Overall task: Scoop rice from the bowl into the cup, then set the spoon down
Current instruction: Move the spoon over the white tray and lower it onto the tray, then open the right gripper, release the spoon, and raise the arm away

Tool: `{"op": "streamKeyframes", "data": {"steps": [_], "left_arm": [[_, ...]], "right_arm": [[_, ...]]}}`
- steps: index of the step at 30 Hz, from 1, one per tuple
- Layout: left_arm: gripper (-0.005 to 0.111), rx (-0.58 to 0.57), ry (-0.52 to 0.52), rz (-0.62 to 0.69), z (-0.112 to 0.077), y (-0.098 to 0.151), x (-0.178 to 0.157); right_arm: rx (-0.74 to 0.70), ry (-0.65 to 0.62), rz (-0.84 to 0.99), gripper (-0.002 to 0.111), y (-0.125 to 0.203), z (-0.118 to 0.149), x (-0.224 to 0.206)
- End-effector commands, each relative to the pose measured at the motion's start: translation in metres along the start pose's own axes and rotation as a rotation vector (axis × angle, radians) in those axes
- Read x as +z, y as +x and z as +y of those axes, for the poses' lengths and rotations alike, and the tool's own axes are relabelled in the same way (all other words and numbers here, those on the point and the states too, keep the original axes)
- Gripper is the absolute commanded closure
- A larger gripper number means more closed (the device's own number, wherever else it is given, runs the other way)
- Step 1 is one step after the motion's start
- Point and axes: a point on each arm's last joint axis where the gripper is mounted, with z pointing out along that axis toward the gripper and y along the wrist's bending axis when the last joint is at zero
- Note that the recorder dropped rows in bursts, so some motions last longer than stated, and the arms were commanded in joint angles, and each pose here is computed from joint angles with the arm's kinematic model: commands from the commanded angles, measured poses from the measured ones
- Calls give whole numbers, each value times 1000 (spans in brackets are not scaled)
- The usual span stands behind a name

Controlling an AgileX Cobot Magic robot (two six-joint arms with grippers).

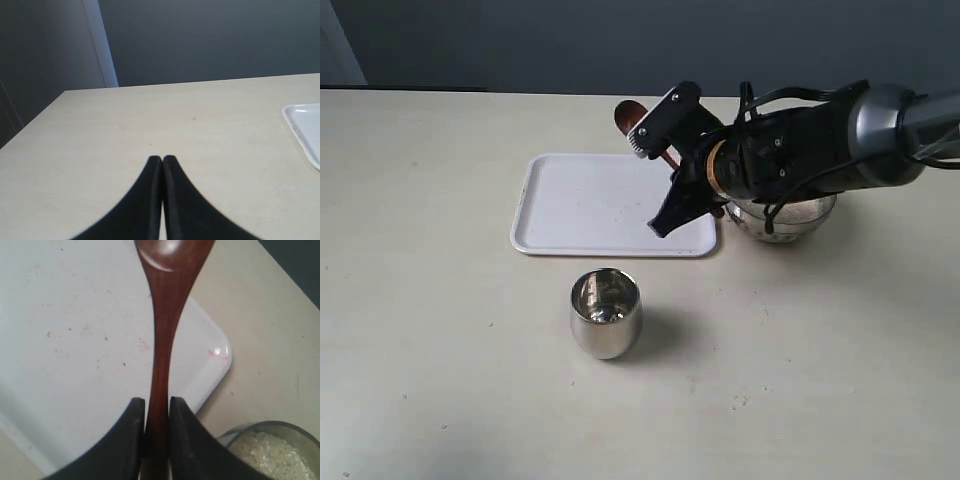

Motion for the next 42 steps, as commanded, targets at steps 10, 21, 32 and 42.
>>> {"op": "streamKeyframes", "data": {"steps": [10,21,32,42], "left_arm": [[106,1,3,-18,0,-2,-1],[106,1,3,-18,0,-2,-1],[106,1,3,-18,0,-2,-1],[106,1,3,-18,0,-2,-1]], "right_arm": [[27,-4,0,67,-4,7,-3],[259,357,96,108,-29,-20,-126],[519,178,-30,108,-26,-13,-255],[660,182,30,108,10,-29,-316]]}}
